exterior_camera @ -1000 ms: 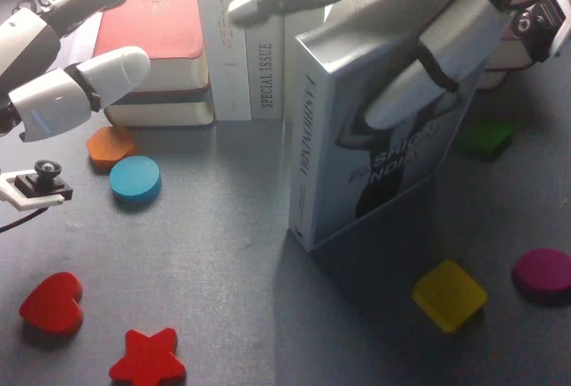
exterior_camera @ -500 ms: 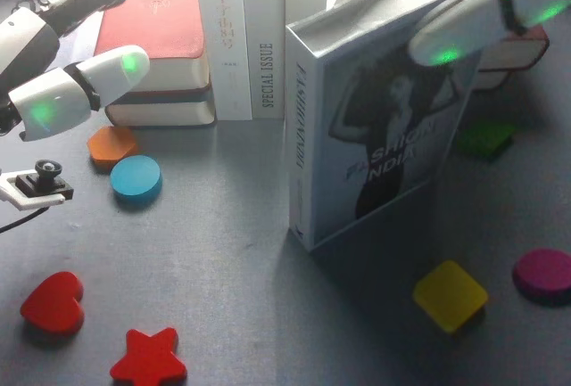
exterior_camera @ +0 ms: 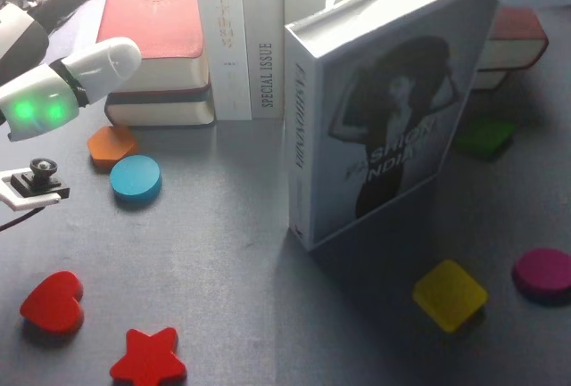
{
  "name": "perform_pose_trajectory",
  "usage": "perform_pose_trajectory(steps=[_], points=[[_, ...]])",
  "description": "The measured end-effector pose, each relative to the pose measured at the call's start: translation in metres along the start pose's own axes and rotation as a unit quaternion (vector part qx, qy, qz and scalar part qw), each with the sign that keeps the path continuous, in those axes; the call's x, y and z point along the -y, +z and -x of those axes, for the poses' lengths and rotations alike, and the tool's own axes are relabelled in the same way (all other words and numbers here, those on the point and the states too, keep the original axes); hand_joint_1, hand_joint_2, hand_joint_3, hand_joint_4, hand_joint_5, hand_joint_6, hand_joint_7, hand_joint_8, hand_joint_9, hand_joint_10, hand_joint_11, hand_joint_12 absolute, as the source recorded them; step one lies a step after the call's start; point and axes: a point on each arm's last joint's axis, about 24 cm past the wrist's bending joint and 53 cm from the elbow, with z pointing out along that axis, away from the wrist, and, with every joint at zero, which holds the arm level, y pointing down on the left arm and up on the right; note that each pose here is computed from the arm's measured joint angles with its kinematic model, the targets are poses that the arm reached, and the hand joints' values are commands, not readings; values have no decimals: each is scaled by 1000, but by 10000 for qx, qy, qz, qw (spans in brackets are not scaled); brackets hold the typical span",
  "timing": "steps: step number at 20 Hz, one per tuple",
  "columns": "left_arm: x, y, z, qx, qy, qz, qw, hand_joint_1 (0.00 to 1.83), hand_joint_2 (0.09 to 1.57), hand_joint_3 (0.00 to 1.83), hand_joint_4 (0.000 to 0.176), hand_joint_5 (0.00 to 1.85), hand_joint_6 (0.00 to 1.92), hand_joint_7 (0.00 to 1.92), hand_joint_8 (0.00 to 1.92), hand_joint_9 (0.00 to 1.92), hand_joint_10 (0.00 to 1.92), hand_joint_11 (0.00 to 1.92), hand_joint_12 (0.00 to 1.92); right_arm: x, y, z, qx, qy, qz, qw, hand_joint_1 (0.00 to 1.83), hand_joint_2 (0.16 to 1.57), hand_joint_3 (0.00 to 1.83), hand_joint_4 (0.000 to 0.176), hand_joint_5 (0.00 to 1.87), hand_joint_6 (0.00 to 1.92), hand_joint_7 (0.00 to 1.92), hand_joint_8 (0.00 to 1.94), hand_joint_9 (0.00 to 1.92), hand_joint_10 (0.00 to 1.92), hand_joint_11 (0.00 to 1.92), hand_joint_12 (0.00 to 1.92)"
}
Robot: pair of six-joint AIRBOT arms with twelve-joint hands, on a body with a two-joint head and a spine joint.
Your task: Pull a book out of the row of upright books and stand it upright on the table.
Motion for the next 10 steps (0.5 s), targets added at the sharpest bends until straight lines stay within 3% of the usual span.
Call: perform_pose_trajectory(steps=[3, 6, 7, 8, 9, 10], points=[[5, -3, 1, 96, -41, -91, 9999, 331, 1382, 3, 65, 144, 0, 63, 9, 2, 1, 9, 5, 25, -19, 10, 523, 440, -303, 9972, 391, 1079, 37, 0, 0, 0, 0, 0, 0, 0, 0, 0], [10, -10, 8, 236, -41, -194, 9995, 376, 1378, 0, 68, 135, 1, 77, 10, 12, 4, 25, 16, 41, -42, 9, 920, 651, -451, 9926, 444, 1091, 39, 0, 0, 0, 0, 0, 0, 0, 0, 0], [11, -10, 9, 266, -32, -210, 9994, 421, 1365, 0, 63, 126, 0, 78, 3, 25, 5, 4, 300, 42, -47, 8, 1008, 676, -447, 9916, 403, 1135, 52, 0, 0, 0, 0, 0, 0, 0, 0, 0], [13, -10, 10, 317, -57, -251, 9992, 481, 1341, 0, 32, 129, 0, 73, 0, 40, 2, 0, 595, 42, -52, 6, 1110, 715, -442, 9903, 228, 1244, 34, 0, 0, 0, 0, 0, 0, 0, 0, 0], [16, -12, 10, 344, -68, -323, 9989, 537, 1339, 0, 0, 110, 1, 53, 4, 32, 9, 0, 534, 42, -56, 0, 1201, 793, -406, 9888, 204, 1285, 31, 0, 0, 0, 0, 0, 0, 0, 0, 0], [19, -13, 10, 334, -63, -372, 9987, 559, 1356, 1, 0, 79, 9, 15, 9, 6, 1, 0, 361, 44, -61, -5, 1256, 827, -384, 9879, 192, 1302, 28, 0, 0, 0, 0, 0, 0, 0, 0, 0]])
